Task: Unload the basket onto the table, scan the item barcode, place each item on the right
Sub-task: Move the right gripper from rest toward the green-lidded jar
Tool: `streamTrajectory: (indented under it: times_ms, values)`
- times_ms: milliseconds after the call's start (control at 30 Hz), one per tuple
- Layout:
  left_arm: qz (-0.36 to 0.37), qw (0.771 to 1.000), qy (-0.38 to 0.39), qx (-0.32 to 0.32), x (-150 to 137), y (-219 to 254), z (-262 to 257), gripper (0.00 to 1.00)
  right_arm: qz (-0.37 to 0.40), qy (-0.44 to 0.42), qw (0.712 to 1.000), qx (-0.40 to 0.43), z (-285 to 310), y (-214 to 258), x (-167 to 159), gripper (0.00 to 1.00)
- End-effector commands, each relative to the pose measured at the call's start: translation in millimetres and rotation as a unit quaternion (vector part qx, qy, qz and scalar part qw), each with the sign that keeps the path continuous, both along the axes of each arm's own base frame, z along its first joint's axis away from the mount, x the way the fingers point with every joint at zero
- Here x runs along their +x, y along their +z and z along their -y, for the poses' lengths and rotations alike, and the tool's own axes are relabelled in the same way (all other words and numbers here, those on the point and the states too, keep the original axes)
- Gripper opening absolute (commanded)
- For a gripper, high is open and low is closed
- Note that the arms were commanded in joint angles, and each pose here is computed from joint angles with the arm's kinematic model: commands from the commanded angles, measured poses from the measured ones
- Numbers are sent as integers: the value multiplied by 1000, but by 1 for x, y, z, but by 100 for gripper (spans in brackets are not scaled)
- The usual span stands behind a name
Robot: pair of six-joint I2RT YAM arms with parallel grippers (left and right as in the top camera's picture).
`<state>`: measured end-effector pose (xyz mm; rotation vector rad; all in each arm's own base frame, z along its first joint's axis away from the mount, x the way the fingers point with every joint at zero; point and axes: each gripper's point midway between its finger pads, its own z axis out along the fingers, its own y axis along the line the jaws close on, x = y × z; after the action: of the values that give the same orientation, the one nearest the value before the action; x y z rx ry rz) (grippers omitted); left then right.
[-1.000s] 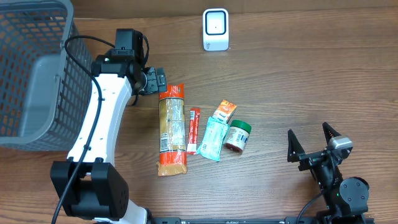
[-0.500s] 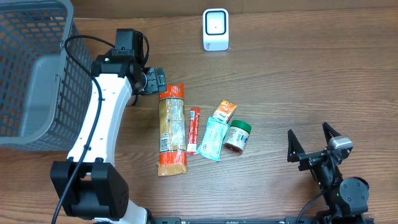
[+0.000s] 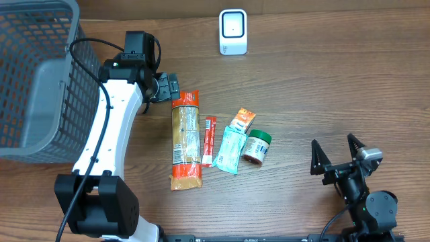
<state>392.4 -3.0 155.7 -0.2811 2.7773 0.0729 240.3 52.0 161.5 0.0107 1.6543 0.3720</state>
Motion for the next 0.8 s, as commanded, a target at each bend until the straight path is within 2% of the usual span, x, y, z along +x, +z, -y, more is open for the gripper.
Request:
streamTrajectory:
  times_ms: [0, 333, 500, 600, 767]
  values:
    - [13, 1000, 0, 5, 3, 10, -2, 100, 6, -28, 999, 32, 10, 29, -5, 100]
    - [13, 1000, 0, 5, 3, 10, -2, 100, -17, -46, 998, 27, 21, 123, -37, 100]
    - [13, 1000, 0, 5, 3, 10, -2, 100, -91, -45, 995, 14, 20, 165, -36, 100]
    - [13, 1000, 0, 5, 3, 10, -2, 100, -147, -13, 989, 10, 6, 184, -27, 100]
    - [13, 1000, 0, 6, 3, 10, -2, 100, -290, 46, 956, 9, -19, 193, -12, 100]
